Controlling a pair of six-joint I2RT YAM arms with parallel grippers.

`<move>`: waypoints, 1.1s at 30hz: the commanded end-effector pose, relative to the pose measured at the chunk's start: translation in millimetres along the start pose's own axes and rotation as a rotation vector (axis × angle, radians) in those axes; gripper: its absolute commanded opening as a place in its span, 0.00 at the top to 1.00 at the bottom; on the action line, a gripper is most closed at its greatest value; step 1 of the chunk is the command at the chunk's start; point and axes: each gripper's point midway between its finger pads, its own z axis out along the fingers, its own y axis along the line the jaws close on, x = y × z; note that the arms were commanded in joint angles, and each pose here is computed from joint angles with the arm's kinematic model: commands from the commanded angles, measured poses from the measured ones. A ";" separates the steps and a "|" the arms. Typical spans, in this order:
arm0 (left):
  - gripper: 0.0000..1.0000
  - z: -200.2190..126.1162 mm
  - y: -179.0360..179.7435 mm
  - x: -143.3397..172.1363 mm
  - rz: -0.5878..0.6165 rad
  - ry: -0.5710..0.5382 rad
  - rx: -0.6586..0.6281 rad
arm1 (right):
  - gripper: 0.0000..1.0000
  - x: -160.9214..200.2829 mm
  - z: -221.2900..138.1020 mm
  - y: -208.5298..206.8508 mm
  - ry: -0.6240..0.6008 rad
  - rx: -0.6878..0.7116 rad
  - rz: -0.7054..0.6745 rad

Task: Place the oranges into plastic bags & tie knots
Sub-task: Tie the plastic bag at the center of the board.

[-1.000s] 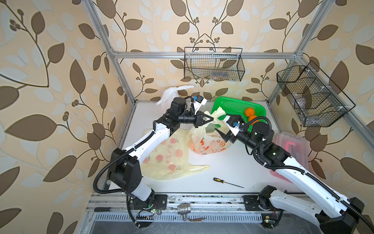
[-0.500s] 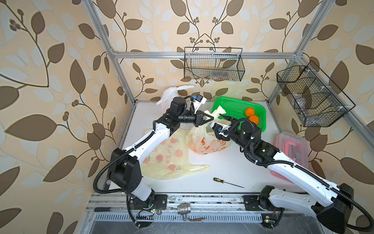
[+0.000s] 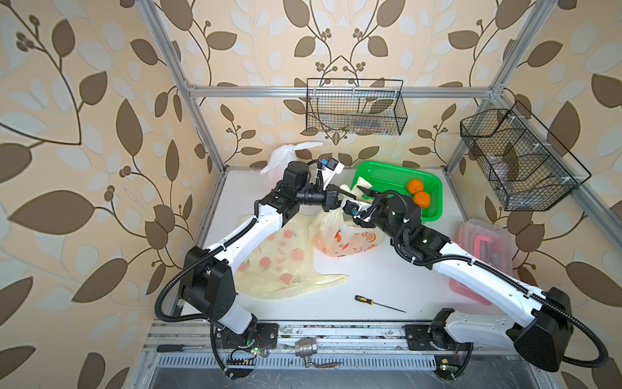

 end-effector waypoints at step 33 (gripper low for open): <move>0.51 -31.3 -17.1 -9.1 0.216 -0.073 -0.132 | 1.00 31.8 -20.7 -12.5 0.004 -0.038 0.622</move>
